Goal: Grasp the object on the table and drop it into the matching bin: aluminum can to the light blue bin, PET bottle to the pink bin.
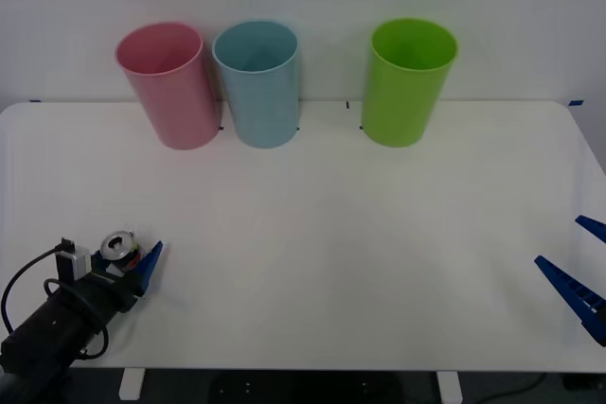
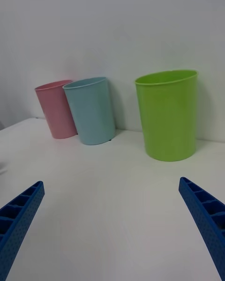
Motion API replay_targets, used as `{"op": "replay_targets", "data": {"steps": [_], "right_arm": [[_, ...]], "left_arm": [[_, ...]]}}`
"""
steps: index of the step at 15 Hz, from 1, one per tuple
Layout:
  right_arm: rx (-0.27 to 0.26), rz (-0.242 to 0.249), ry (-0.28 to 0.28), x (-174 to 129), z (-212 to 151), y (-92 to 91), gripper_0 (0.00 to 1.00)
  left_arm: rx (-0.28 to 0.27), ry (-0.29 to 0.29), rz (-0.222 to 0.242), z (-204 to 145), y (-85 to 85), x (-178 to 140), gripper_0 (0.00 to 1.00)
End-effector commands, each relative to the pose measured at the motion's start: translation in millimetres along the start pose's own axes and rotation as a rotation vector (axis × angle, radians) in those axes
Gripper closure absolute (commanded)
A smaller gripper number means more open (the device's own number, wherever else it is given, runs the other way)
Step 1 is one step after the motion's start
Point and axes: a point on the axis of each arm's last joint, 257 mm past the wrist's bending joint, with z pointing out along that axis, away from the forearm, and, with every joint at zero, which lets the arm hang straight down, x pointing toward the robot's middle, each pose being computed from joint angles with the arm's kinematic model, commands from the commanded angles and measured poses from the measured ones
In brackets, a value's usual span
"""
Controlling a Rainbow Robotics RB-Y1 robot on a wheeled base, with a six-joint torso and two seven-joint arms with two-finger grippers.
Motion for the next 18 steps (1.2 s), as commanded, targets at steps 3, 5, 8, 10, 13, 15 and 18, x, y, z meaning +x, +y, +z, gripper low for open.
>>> {"op": "replay_targets", "data": {"steps": [3, 5, 8, 10, 13, 15, 18], "right_arm": [[0.000, 0.000, 0.000, 0, 0, 0.0, 0.00], [0.000, 0.000, 0.000, 0, 0, 0.0, 0.00], [0.000, 0.000, 0.000, 0, 0, 0.0, 0.00], [0.000, 0.000, 0.000, 0, 0, 0.0, 0.00], [0.000, 0.000, 0.000, 0, 0, 0.0, 0.00], [0.000, 0.000, 0.000, 0, 0, 0.0, 0.00], [0.000, 0.000, 0.000, 0, 0, 0.0, 0.00]], "left_arm": [[-0.005, -0.004, -0.003, -1, 1.9, -1, 1.00], [-0.006, -0.007, -0.006, -1, 2.2, -2, 1.00], [-0.007, -0.015, -0.006, -1, 2.5, -5, 1.00], [-0.002, -0.030, 0.001, 1, 2.0, -14, 1.00], [0.020, -0.067, 0.023, 8, -4.3, -37, 1.00], [0.034, -0.095, 0.040, 13, -9.8, -55, 1.00], [0.064, -0.146, 0.037, 20, -21.7, -82, 1.00]]}}
